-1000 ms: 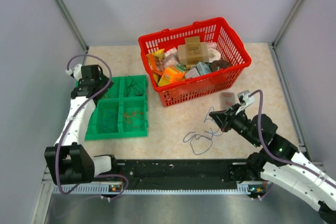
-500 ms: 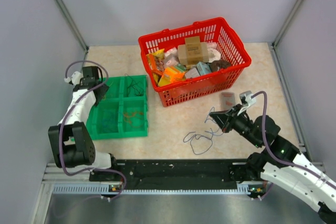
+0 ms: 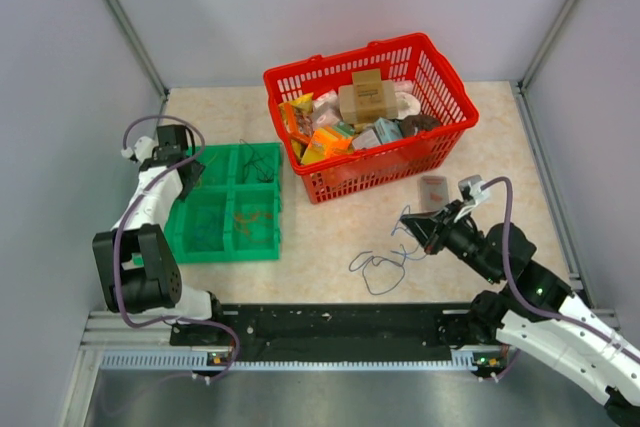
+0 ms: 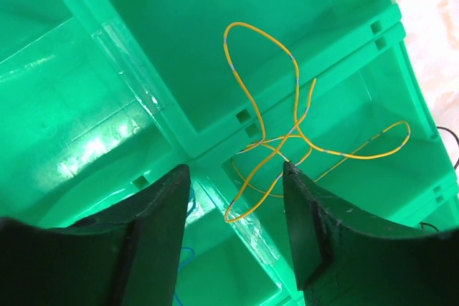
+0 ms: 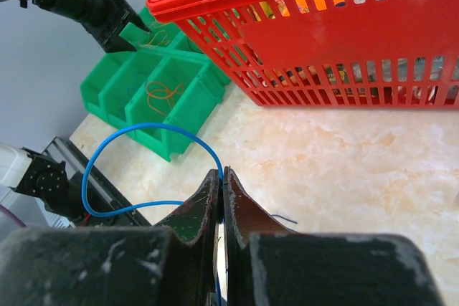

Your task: Untangle the cables

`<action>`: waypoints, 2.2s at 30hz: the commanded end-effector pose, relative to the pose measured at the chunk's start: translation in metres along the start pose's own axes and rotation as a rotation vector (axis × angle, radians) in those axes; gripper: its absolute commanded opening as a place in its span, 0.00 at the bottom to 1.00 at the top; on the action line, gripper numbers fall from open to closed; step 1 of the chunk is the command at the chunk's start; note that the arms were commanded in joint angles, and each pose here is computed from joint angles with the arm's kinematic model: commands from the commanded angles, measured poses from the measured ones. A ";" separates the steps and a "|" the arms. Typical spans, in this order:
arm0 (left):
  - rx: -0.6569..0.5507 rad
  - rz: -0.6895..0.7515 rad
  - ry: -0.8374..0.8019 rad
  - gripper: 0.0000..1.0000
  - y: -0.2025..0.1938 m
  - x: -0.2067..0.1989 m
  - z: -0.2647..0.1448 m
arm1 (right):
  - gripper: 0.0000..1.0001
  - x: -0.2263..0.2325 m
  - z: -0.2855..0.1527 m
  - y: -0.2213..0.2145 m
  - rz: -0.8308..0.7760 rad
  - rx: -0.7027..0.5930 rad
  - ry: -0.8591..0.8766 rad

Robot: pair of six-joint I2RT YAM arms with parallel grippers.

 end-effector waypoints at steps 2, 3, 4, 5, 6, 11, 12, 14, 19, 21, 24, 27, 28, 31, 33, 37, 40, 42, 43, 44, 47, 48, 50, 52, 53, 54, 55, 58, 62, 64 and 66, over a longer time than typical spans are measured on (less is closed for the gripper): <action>-0.075 -0.016 -0.062 0.66 0.019 -0.011 -0.021 | 0.00 0.001 0.002 0.004 -0.008 -0.042 0.008; -0.086 -0.010 -0.058 0.69 0.021 -0.011 -0.022 | 0.00 0.001 0.002 0.004 -0.006 -0.040 0.012; -0.100 -0.004 -0.060 0.70 0.024 -0.012 -0.024 | 0.00 0.002 0.003 0.004 -0.006 -0.041 0.015; -0.109 0.002 -0.063 0.70 0.027 -0.014 -0.024 | 0.00 0.002 0.003 0.004 -0.008 -0.040 0.017; -0.118 0.011 -0.065 0.70 0.028 -0.015 -0.023 | 0.00 0.002 0.002 0.005 -0.007 -0.043 0.018; -0.097 0.038 -0.048 0.58 0.027 -0.022 -0.014 | 0.00 0.002 0.001 0.005 -0.010 -0.051 0.018; -0.091 0.037 -0.048 0.56 0.027 -0.023 -0.012 | 0.00 0.001 0.001 0.005 -0.008 -0.055 0.015; -0.079 0.036 -0.043 0.55 0.025 -0.025 -0.008 | 0.00 0.001 0.000 0.005 -0.008 -0.055 0.015; -0.073 0.028 -0.020 0.55 0.022 -0.025 -0.002 | 0.00 0.001 -0.001 0.006 -0.002 -0.061 0.012; -0.068 0.028 -0.005 0.55 0.022 -0.025 0.000 | 0.00 0.001 -0.001 0.005 -0.003 -0.059 0.008; -0.064 0.030 -0.008 0.52 0.021 -0.027 0.004 | 0.00 0.001 -0.001 0.005 -0.001 -0.059 0.007; -0.056 0.038 -0.013 0.40 0.020 -0.030 0.005 | 0.00 0.000 0.000 0.005 0.000 -0.058 0.002; -0.050 0.040 -0.013 0.32 0.019 -0.029 0.006 | 0.00 0.000 0.000 0.005 0.001 -0.061 0.001; -0.053 0.045 -0.042 0.20 0.017 -0.029 0.006 | 0.00 0.000 0.000 0.005 0.002 -0.061 0.002; -0.049 0.049 -0.074 0.08 0.016 -0.029 0.002 | 0.00 0.001 0.000 0.005 0.004 -0.062 0.004; -0.036 0.083 -0.168 0.00 0.007 -0.034 -0.010 | 0.00 0.001 0.001 0.005 0.002 -0.060 0.009; 0.002 0.119 -0.283 0.00 -0.005 -0.042 -0.016 | 0.00 0.001 0.001 0.005 0.006 -0.064 0.008; 0.055 0.123 -0.323 0.00 -0.013 -0.044 -0.012 | 0.00 0.002 0.001 0.005 0.007 -0.062 0.013; 0.083 0.123 -0.326 0.00 -0.016 -0.046 -0.010 | 0.00 0.002 0.002 0.005 0.007 -0.060 0.015; 0.098 0.123 -0.317 0.00 -0.018 -0.047 -0.008 | 0.00 0.002 0.001 0.005 0.008 -0.062 0.016; 0.112 0.129 -0.300 0.00 -0.024 -0.046 0.003 | 0.00 0.002 0.000 0.005 0.009 -0.063 0.016; 0.114 0.134 -0.294 0.00 -0.026 -0.046 0.008 | 0.00 0.002 0.000 0.005 0.010 -0.064 0.017; 0.135 0.154 -0.242 0.00 -0.031 -0.043 0.020 | 0.00 0.001 -0.001 0.005 0.010 -0.065 0.014; 0.131 0.157 -0.226 0.00 -0.028 -0.049 0.019 | 0.00 0.001 -0.001 0.005 0.009 -0.064 0.013; 0.122 0.155 -0.234 0.00 -0.027 -0.049 0.018 | 0.00 0.001 -0.001 0.005 0.010 -0.061 0.011; 0.113 0.149 -0.238 0.00 -0.025 -0.049 0.016 | 0.00 0.001 -0.001 0.005 0.009 -0.063 0.011; 0.100 0.154 -0.238 0.00 -0.022 -0.050 0.012 | 0.00 0.001 -0.001 0.005 0.009 -0.062 0.009; 0.063 0.155 -0.232 0.09 -0.013 -0.050 -0.002 | 0.00 0.000 0.000 0.004 0.008 -0.059 0.004; 0.047 0.143 -0.247 0.39 -0.007 -0.044 -0.019 | 0.00 0.001 0.002 0.003 0.008 -0.055 0.010; 0.042 0.136 -0.259 0.46 -0.005 -0.045 -0.023 | 0.00 0.002 0.002 0.003 0.008 -0.055 0.017; 0.030 0.119 -0.241 0.57 -0.003 -0.047 -0.024 | 0.00 0.002 0.002 0.003 0.008 -0.054 0.020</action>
Point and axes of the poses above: each gripper's point midway between its finger pads, its own z axis out along the fingers, its own x axis along the line the jaws close on, y = z × x, the point moved 9 cm from there along -z, back along the fingers, and after that the axes turned 10 degrees about -z, right-handed, at the moved point
